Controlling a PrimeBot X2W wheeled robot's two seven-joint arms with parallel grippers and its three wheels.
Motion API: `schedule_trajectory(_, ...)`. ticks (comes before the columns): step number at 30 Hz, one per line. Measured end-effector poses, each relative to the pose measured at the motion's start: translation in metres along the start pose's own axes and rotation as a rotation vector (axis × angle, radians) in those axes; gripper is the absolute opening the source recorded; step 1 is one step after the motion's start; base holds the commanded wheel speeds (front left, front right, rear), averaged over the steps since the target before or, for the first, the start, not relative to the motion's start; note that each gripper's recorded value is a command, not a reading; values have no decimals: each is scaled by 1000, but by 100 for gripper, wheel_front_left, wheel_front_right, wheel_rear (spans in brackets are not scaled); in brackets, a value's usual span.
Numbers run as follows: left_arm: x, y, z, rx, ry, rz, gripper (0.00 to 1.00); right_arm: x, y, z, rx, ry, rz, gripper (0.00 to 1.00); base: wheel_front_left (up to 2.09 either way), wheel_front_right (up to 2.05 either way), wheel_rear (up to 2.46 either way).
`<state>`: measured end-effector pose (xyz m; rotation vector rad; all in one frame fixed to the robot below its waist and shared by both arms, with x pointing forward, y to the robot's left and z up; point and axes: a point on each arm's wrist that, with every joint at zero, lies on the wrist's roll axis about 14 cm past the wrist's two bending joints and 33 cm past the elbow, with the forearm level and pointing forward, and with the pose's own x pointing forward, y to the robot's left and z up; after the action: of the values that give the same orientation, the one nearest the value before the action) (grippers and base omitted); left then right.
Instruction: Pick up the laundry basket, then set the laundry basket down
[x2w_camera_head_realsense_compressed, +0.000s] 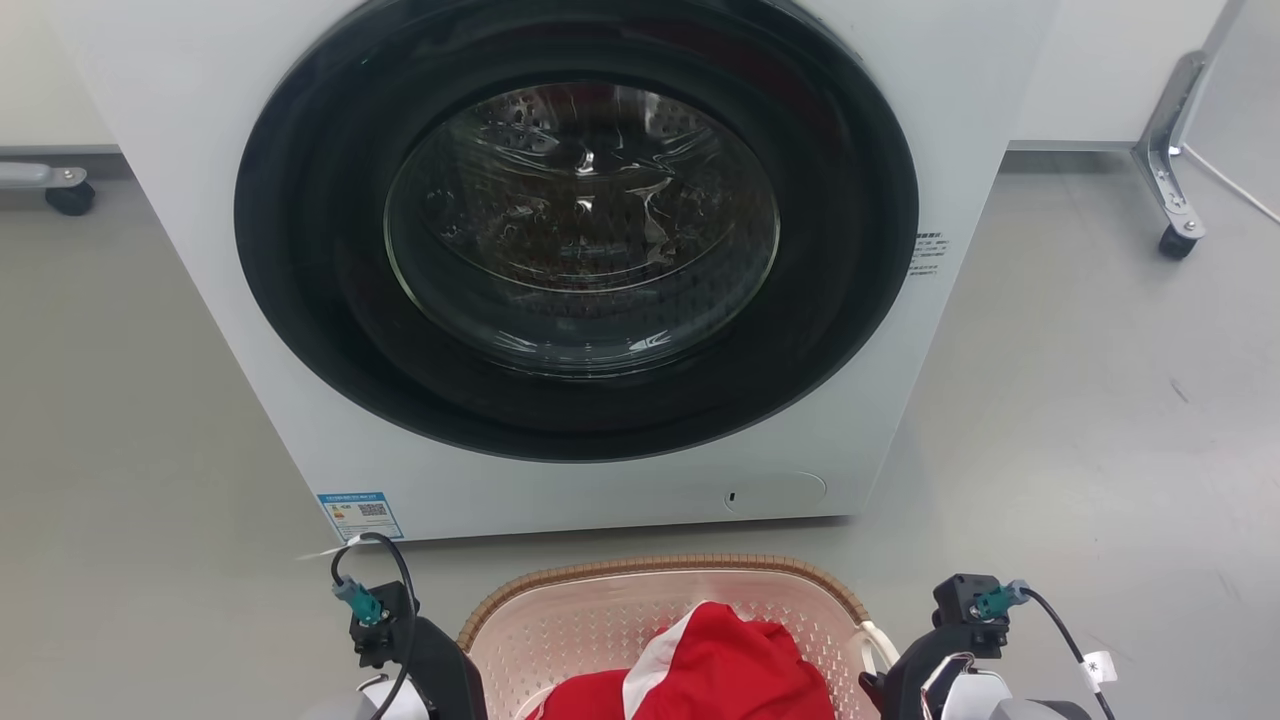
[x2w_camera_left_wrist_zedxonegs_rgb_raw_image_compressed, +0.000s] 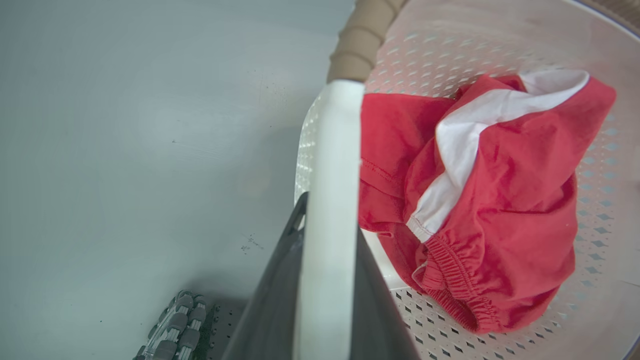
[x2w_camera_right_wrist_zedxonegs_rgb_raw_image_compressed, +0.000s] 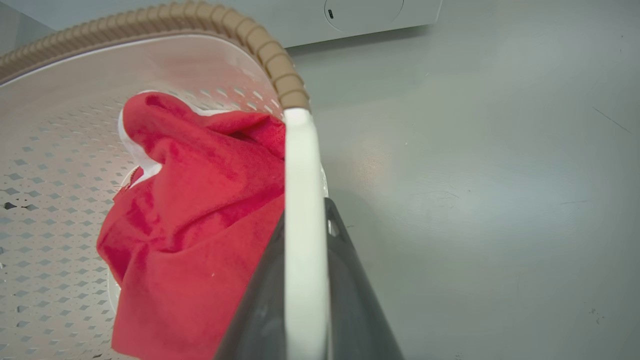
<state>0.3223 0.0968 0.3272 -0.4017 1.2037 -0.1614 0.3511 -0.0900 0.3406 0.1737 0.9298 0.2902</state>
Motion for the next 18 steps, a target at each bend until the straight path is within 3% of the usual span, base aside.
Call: schedule_trajectory(18, 0, 0, -1, -4, 4, -1, 0, 0, 1, -1, 18, 3, 10, 0, 0, 0, 0)
